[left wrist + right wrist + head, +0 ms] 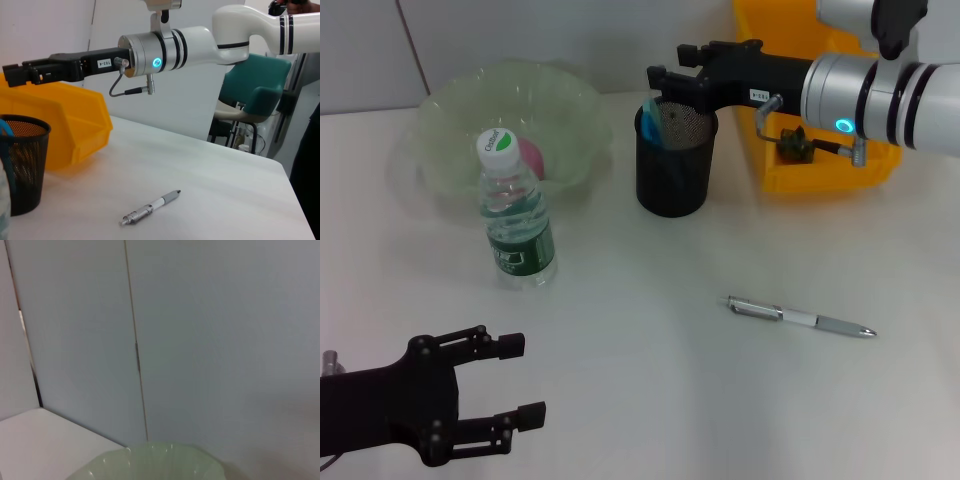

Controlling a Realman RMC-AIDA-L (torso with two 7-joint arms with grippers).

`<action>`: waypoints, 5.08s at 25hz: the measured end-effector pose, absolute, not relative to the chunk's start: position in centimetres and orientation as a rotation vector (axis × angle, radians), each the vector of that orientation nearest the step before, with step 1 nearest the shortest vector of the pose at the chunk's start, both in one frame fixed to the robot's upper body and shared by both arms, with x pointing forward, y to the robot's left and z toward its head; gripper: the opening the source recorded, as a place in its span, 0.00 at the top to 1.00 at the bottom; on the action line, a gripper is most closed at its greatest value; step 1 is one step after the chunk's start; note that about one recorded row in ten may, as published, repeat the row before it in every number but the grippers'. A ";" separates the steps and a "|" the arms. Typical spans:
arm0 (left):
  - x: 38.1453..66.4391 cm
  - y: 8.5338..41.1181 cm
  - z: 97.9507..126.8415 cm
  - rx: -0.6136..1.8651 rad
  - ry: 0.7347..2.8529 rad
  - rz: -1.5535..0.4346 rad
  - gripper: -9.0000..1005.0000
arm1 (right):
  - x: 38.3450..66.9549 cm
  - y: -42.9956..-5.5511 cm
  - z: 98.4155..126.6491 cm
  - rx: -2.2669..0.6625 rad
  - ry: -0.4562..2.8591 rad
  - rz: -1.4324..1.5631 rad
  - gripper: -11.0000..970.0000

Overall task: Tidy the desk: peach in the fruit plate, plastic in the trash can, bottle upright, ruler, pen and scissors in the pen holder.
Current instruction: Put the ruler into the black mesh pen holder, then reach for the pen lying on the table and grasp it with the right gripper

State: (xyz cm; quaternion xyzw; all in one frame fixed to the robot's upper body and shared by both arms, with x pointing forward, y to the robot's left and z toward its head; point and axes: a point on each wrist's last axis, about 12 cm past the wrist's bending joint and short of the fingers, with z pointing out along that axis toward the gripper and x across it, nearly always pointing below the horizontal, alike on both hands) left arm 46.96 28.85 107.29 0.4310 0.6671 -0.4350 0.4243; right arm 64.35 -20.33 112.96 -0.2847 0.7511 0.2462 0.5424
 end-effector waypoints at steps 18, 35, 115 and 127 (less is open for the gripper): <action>46.9 29.3 107.2 1.059 1.684 -1.069 0.21 | 59.5 -24.1 116.4 -0.788 1.710 0.809 0.25; 47.0 29.5 107.4 1.071 1.673 -1.057 0.21 | 57.6 -26.8 122.6 -1.254 2.087 0.725 0.25; 46.9 29.6 107.3 1.041 1.678 -1.058 0.21 | 60.4 -17.4 112.5 -1.825 2.421 0.126 0.26; 46.9 29.7 107.3 1.038 1.680 -1.058 0.21 | 60.4 -17.3 112.3 -1.823 2.419 0.111 0.49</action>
